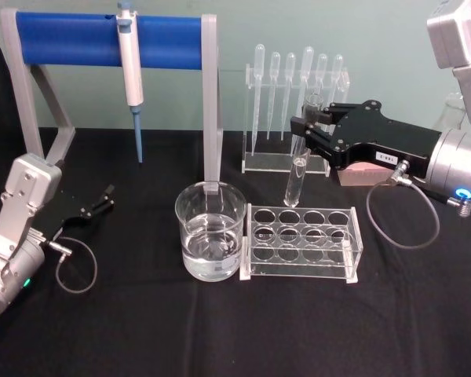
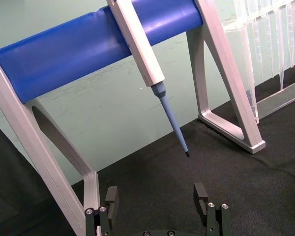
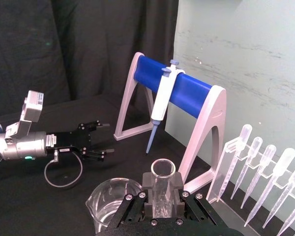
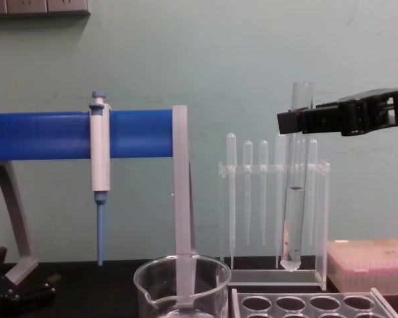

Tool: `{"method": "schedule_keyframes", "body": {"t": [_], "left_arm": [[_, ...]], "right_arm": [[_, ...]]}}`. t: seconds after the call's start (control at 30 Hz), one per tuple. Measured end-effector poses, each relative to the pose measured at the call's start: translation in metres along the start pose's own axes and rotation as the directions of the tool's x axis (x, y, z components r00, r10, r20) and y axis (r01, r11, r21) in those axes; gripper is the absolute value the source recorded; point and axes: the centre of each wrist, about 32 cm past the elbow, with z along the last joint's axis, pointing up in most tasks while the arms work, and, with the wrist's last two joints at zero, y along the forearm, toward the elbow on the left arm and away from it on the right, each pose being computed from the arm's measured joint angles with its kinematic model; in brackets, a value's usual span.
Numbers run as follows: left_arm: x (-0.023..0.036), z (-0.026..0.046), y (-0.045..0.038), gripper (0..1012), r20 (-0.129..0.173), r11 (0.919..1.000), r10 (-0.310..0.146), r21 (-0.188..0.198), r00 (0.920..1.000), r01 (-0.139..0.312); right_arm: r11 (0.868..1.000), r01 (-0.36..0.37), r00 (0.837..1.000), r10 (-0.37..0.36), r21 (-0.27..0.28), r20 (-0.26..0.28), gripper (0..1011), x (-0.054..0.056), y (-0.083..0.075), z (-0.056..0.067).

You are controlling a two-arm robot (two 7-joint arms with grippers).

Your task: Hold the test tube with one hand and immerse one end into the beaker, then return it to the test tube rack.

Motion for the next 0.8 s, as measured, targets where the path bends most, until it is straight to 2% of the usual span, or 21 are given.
{"method": "schedule_keyframes", "body": {"t": [0.8], "left_arm": [[0.0, 0.0, 0.0, 1000, 0.0, 1.0, 0.0, 0.0, 1.0, 0.0]], "right_arm": [[1.0, 0.0, 1.0, 0.0, 0.0, 0.0, 227, 0.0, 0.0, 0.0]]}}
